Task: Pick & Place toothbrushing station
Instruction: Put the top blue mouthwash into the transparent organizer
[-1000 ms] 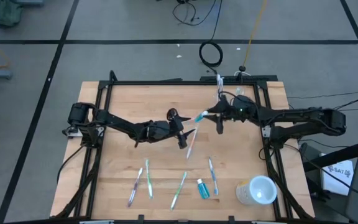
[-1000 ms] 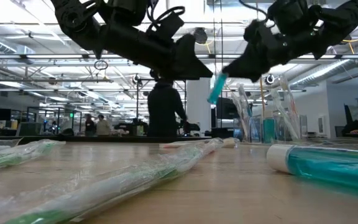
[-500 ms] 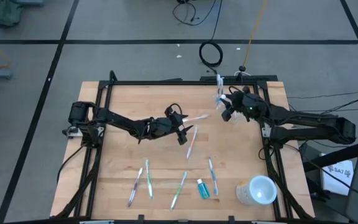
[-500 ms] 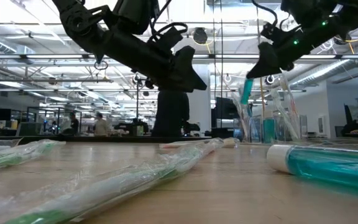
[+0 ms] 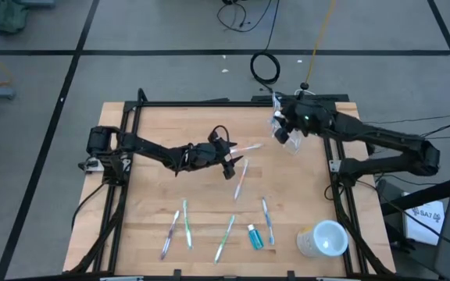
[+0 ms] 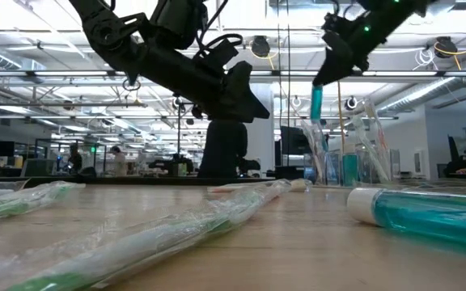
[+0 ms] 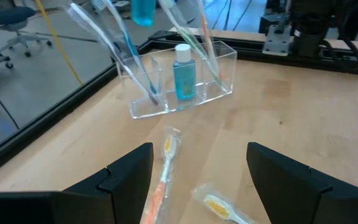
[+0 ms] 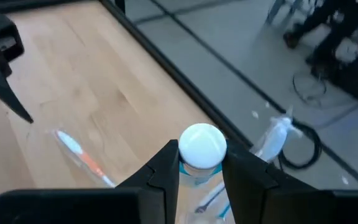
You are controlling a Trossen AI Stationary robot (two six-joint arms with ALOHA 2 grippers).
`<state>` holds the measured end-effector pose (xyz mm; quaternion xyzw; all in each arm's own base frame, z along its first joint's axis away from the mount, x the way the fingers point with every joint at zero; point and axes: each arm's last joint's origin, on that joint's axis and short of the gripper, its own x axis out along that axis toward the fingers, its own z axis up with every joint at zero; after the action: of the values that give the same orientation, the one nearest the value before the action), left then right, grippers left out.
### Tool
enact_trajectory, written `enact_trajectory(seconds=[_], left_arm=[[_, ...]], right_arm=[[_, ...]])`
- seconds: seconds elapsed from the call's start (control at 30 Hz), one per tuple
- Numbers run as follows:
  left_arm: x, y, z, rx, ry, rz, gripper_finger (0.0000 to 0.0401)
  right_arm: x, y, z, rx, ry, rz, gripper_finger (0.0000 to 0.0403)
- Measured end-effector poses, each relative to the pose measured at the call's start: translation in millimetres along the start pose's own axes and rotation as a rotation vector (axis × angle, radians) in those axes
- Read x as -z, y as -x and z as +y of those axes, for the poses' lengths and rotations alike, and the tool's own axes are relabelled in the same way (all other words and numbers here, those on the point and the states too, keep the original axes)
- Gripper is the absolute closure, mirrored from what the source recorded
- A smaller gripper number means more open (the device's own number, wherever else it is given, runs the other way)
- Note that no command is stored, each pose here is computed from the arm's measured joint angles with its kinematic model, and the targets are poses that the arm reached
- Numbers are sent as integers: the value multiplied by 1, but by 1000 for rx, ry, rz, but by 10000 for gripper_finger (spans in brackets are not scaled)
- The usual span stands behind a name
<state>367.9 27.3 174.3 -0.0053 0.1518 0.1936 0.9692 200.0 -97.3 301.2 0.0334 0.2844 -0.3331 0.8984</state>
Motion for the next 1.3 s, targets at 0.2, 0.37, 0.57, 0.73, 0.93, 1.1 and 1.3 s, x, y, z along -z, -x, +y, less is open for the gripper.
enact_trajectory(seconds=[0.2, 0.37, 0.57, 0.73, 0.93, 1.1, 1.3], left_arm=[[2, 0, 1, 7, 46, 17, 135], [3, 0, -2, 101, 50, 35, 135], [4, 0, -2, 113, 67, 49, 135], [4, 0, -2, 112, 68, 52, 135], [4, 0, -2, 111, 69, 50, 135], [4, 0, -2, 111, 69, 50, 135], [4, 0, -2, 111, 69, 50, 135]], right_arm=[[8, -36, -2, 90, -2, 164, 313], [14, -49, -10, 136, -73, 218, 310], [23, -48, -19, 182, -165, 304, 309], [24, -48, -21, 189, -176, 315, 308], [23, -48, -20, 156, -181, 311, 308], [22, -41, -20, 133, -190, 300, 308], [21, -26, -23, 136, -224, 284, 307]])
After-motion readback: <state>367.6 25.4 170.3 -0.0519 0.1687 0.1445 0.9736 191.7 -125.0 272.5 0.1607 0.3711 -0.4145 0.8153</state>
